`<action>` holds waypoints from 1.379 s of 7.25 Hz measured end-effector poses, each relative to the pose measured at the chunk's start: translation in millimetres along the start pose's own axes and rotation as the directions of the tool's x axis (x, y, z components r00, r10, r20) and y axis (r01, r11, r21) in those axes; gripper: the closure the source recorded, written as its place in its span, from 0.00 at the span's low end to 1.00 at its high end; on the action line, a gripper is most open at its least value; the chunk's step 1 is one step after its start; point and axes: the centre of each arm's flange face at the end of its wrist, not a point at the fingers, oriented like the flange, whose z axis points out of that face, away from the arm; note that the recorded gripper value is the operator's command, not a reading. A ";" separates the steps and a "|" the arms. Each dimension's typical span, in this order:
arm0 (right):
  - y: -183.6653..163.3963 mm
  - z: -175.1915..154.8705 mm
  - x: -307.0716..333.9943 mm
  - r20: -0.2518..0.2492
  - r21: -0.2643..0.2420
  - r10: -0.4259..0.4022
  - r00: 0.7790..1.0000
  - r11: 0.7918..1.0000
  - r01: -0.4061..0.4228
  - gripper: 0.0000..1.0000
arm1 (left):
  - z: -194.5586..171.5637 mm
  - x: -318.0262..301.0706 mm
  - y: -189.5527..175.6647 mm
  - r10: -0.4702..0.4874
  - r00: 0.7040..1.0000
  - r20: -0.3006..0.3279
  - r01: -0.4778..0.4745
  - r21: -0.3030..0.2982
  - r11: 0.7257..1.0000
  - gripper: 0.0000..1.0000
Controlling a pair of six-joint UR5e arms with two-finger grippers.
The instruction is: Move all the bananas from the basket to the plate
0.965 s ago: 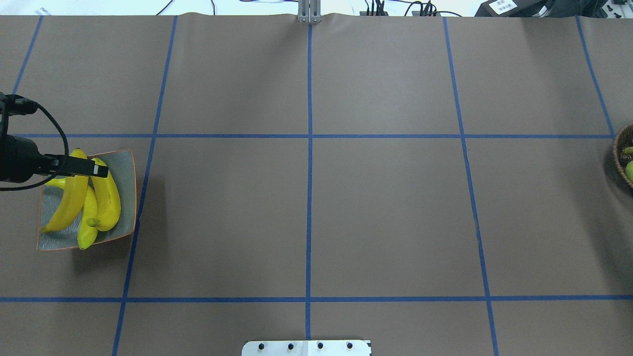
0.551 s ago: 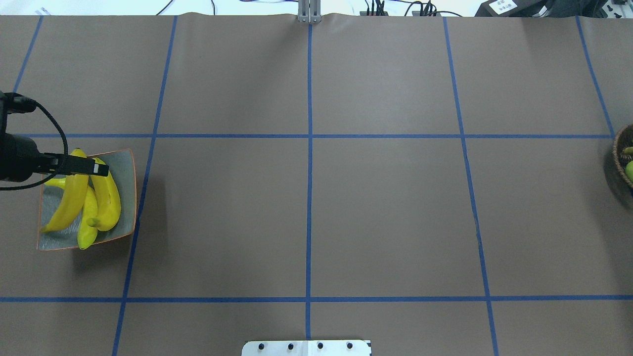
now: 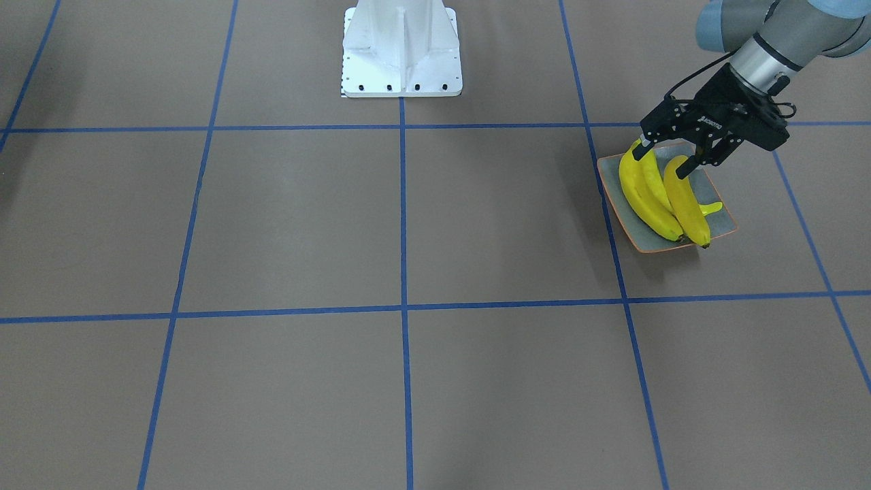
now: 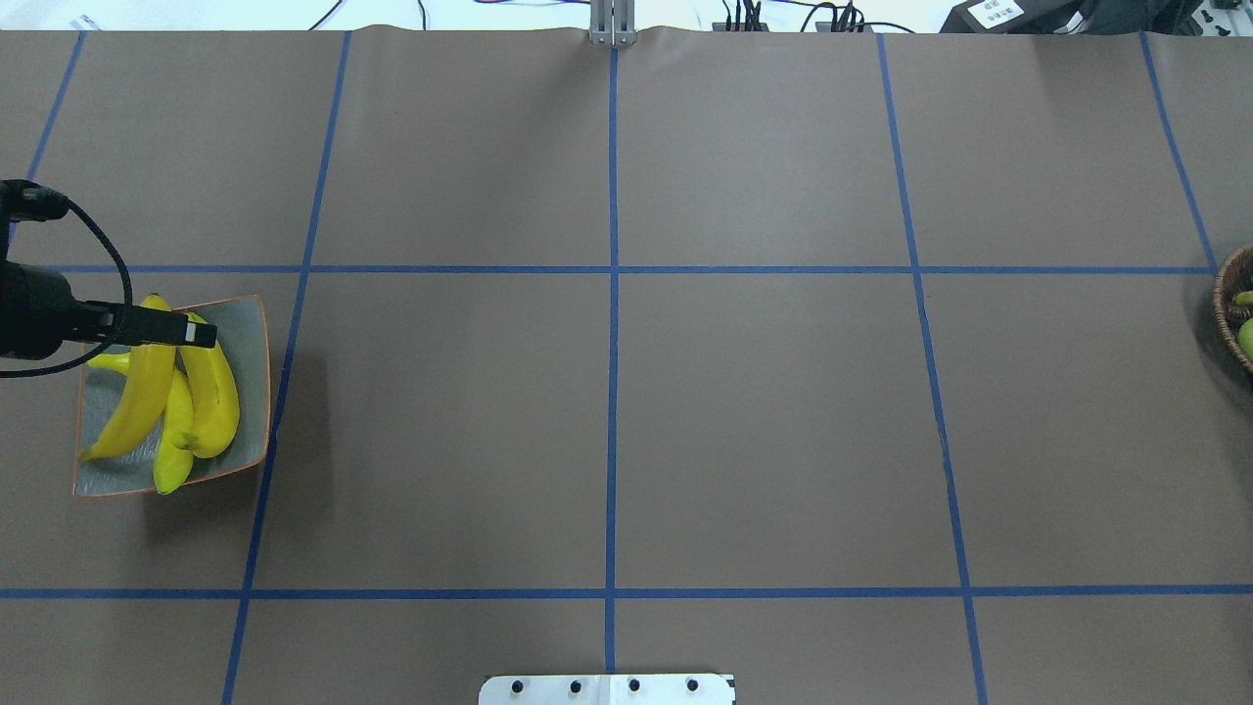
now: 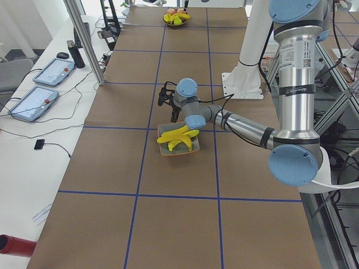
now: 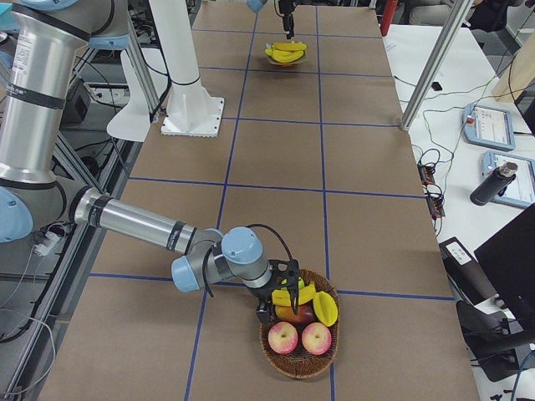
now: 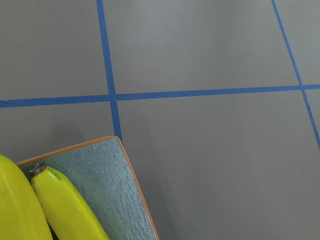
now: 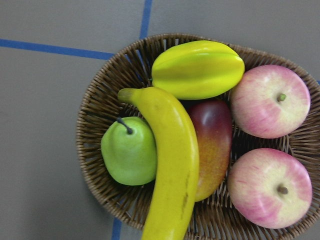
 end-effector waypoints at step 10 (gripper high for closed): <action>28.1 41.3 -31.8 -0.017 -0.020 -0.080 0.997 0.997 0.079 0.58 | -3.2 1.9 0.3 0.003 1.000 -0.003 -0.003 0.005 1.000 0.01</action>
